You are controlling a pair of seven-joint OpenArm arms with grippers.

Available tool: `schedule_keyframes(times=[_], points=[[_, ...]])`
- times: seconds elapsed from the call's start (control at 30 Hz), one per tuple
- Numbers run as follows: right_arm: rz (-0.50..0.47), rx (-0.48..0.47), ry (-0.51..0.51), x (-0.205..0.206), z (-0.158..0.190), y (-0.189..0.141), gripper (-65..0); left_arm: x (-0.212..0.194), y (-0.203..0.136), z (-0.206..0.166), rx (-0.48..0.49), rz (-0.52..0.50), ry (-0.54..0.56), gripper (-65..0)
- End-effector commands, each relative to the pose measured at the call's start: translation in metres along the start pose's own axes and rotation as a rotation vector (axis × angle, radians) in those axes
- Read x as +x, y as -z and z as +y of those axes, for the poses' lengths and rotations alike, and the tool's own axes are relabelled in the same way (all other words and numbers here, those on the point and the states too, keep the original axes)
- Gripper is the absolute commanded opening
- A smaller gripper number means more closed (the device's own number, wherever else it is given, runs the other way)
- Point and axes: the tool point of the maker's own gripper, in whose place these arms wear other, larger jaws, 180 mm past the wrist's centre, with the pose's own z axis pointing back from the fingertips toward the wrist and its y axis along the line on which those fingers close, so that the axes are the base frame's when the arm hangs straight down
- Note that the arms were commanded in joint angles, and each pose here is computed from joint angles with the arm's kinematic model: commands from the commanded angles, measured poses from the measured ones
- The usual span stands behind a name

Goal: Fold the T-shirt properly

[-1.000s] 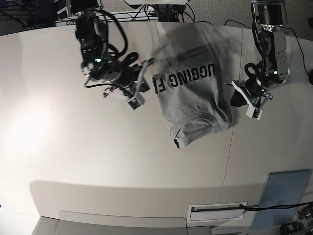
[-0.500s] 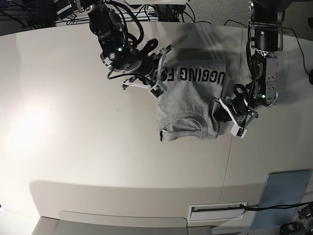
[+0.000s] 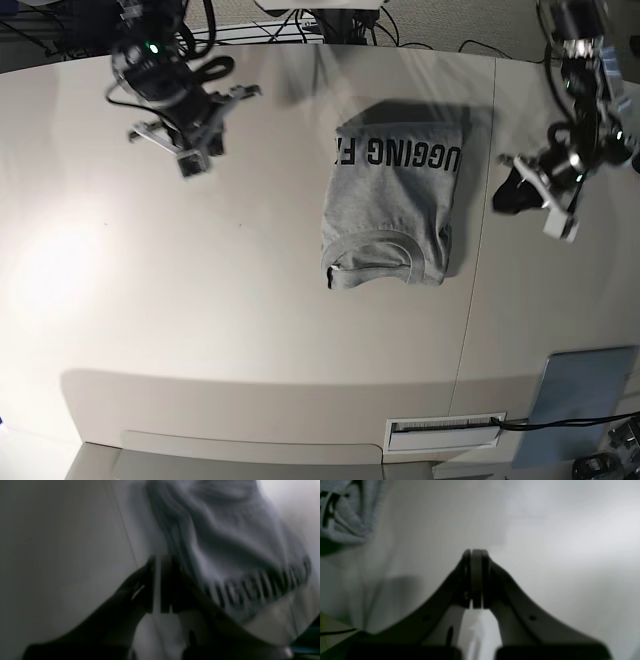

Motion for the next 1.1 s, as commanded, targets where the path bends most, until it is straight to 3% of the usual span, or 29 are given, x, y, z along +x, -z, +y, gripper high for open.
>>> schedule_keyframes(times=[0.0,0.1,0.3,0.57,0.63,0.9,1.07], points=[[-0.031,-0.031,-0.003,0.004,-0.008,-0.014,-65.0,0.012,-0.014,-0.001,0.005,-0.051,0.026,-61.1],[0.052,-0.110,0.029,-0.027,-0.031,-0.037,-65.0,-0.015,-0.045,-0.002,0.048,-0.014,0.010,-61.1],[0.250,-0.138,0.148,-0.103,-0.044,-0.080,-65.0,-0.104,-0.093,-0.009,0.101,0.168,-0.107,-61.1],[0.482,-0.238,0.137,-0.171,-0.065,-0.142,-65.0,-0.197,-0.128,-0.043,0.111,0.337,-0.250,-61.1],[0.490,-0.258,0.116,-0.172,-0.069,-0.144,-65.0,-0.216,-0.131,-0.048,0.110,0.364,-0.297,-61.1],[0.740,-0.146,0.241,-0.300,-0.072,-0.108,-65.0,-0.325,-0.129,-0.070,0.180,0.530,-0.566,-61.1],[0.842,-0.090,0.360,-0.362,-0.083,-0.083,-65.0,-0.391,-0.135,-0.067,0.274,0.596,-0.593,-61.1]])
